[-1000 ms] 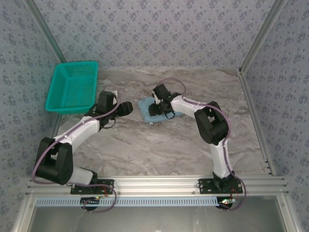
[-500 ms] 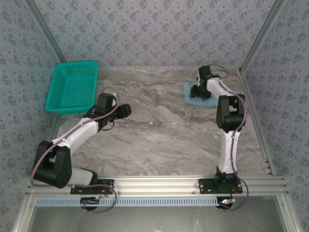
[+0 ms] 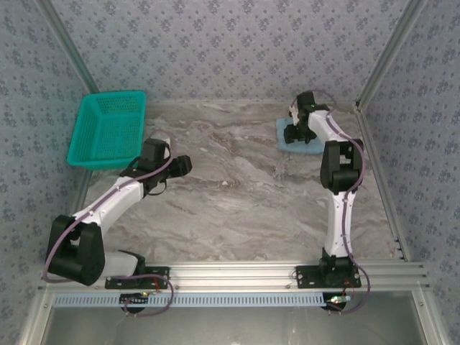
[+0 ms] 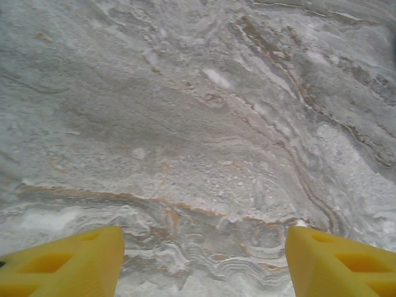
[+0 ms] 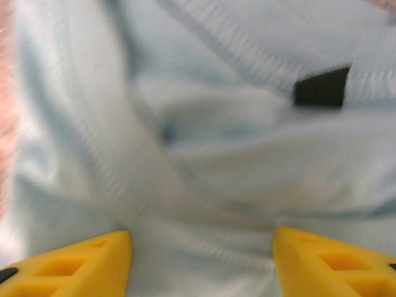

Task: Fold the inside-out t-shirt

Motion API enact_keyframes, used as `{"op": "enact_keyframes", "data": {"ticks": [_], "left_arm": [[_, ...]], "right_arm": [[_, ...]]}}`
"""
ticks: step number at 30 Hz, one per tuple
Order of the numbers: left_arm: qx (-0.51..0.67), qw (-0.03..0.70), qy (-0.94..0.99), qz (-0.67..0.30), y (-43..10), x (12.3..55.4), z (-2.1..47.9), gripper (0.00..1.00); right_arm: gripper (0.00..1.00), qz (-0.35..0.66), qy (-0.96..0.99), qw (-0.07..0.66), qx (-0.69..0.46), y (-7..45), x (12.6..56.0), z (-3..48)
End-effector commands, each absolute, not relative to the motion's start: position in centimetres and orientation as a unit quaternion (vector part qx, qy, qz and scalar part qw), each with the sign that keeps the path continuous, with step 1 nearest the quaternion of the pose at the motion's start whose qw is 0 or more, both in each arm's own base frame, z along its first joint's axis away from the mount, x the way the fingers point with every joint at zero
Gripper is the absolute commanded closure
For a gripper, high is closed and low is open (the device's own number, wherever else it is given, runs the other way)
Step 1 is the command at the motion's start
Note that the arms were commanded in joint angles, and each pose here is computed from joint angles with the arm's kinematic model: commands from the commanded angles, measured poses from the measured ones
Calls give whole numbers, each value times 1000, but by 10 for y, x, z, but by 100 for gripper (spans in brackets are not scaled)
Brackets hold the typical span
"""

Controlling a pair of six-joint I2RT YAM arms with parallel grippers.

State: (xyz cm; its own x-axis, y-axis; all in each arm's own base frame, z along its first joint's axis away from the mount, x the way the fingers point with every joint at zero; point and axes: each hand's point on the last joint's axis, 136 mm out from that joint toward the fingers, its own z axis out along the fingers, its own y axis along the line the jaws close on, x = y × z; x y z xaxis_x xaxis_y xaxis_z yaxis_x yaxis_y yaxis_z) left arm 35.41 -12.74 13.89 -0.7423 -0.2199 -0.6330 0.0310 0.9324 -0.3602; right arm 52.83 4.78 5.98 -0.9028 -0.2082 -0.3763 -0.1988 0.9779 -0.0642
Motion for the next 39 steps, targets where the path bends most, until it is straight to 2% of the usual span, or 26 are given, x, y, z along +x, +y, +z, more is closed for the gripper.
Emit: {"op": "enact_keyframes", "data": {"ticks": [1,4,5,7,9,12,15,20,21,23,27,30,32,39], "left_arm": [[-64,398,903,-150,-105,360,164,29],[-91,433,890,-112,-77,356,170,20],[-104,447,884,-89,-63,354,170,15],[-129,473,871,-40,-38,348,170,6],[-148,495,857,3,-14,342,168,2],[-168,515,838,64,18,337,166,2],[-131,549,820,96,26,345,157,2],[-99,559,819,88,29,369,132,2],[-94,564,816,81,28,373,128,2],[-81,566,816,82,28,380,118,2],[-82,557,823,72,34,391,105,2],[-64,556,827,43,27,395,90,2],[-59,557,827,39,25,396,90,2],[-58,557,827,40,25,396,90,2]], "right_arm": [[32,-2,943,315,-104,73,507,153],[24,-11,923,377,-68,73,465,174],[16,-16,915,398,-54,69,451,178],[7,-37,911,410,-29,57,422,164],[0,-60,906,419,1,42,403,154],[0,-91,896,432,35,21,379,133],[0,-134,871,471,38,5,374,120],[0,-131,832,537,37,-10,381,108],[0,-129,839,527,43,-9,379,106],[0,-133,822,553,17,-7,384,112],[0,-98,801,588,43,-24,380,101],[0,-81,796,595,68,-36,379,92],[0,-68,813,571,90,-39,380,88],[0,-105,814,567,70,-38,382,87]]}}
